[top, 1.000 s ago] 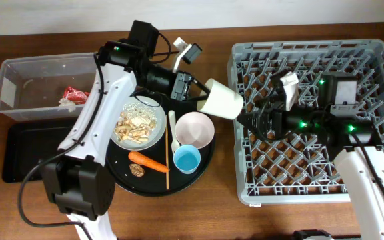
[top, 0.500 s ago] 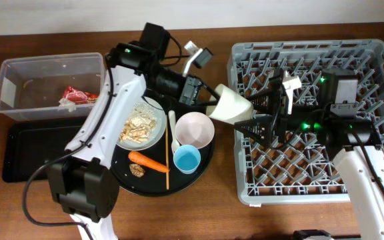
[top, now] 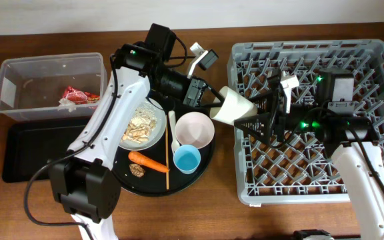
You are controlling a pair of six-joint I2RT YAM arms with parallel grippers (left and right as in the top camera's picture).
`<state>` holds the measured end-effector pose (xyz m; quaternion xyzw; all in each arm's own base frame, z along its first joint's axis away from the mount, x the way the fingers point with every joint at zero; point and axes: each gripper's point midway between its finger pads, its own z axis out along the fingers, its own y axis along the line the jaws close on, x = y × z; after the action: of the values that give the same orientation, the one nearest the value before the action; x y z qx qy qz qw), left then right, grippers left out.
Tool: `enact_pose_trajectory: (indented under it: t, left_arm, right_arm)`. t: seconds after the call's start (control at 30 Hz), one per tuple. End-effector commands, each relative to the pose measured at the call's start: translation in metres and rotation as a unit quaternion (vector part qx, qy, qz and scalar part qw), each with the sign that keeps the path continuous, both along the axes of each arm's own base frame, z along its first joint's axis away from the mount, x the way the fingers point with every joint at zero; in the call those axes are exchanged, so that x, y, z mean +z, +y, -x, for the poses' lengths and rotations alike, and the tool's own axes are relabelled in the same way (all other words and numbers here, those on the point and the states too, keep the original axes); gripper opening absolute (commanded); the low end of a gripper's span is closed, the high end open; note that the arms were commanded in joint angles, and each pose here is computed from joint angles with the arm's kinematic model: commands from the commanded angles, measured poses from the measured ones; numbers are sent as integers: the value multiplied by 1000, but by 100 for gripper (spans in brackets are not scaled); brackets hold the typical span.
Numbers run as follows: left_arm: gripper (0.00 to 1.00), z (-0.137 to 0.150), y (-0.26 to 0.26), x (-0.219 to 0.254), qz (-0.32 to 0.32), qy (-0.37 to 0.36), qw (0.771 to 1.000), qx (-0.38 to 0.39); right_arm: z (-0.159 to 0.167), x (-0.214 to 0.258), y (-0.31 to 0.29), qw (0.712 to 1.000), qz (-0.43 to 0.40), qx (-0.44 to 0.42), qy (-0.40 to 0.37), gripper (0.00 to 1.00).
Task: Sort waste into correct bins and load items into the dishwasher rack
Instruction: 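Lift the white cup and hand it to the right gripper, then place the white cup in the rack's right side with the right gripper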
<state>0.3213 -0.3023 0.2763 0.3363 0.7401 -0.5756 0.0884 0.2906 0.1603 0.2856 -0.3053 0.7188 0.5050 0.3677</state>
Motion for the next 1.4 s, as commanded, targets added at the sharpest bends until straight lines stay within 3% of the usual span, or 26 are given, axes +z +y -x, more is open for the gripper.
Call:
enact_pose_trajectory:
  t: [0.0,0.43,0.57,0.63,0.77,0.87,1.0,1.17,1.37]
  left_arm:
    - [6,0,0,6,8,-1,1000,0]
    - [6,-5,-1,6,9,-15,1000,2]
    - [17,-8,2,5,6,-16,1000,7]
    - [20,-23,18,-19,-68,-34,996,44]
    - [21,-46,59,-69,-248,-39,960,124]
    - [22,-57,113,-98,-386,-32,903,185]
    - [22,-63,183,-114,-528,-30,811,251]
    - [22,-65,198,-114,-536,-17,800,268]
    - [22,-65,198,-114,-536,-18,800,268]
  right_arm:
    - [1,6,2,1000,-6,10,-11,80]
    - [4,8,4,1000,-15,18,-8,63]
    - [2,5,3,1000,-7,11,-4,58]
    - [-7,-6,-3,998,16,-32,42,56]
    - [-24,-37,-21,981,78,-130,123,49]
    - [-23,-71,-49,943,162,-216,196,46]
    - [-1,-80,-109,851,314,-331,259,46]
    - [19,-44,-193,759,359,-459,292,47]
    - [52,-83,-303,621,320,-569,434,47]
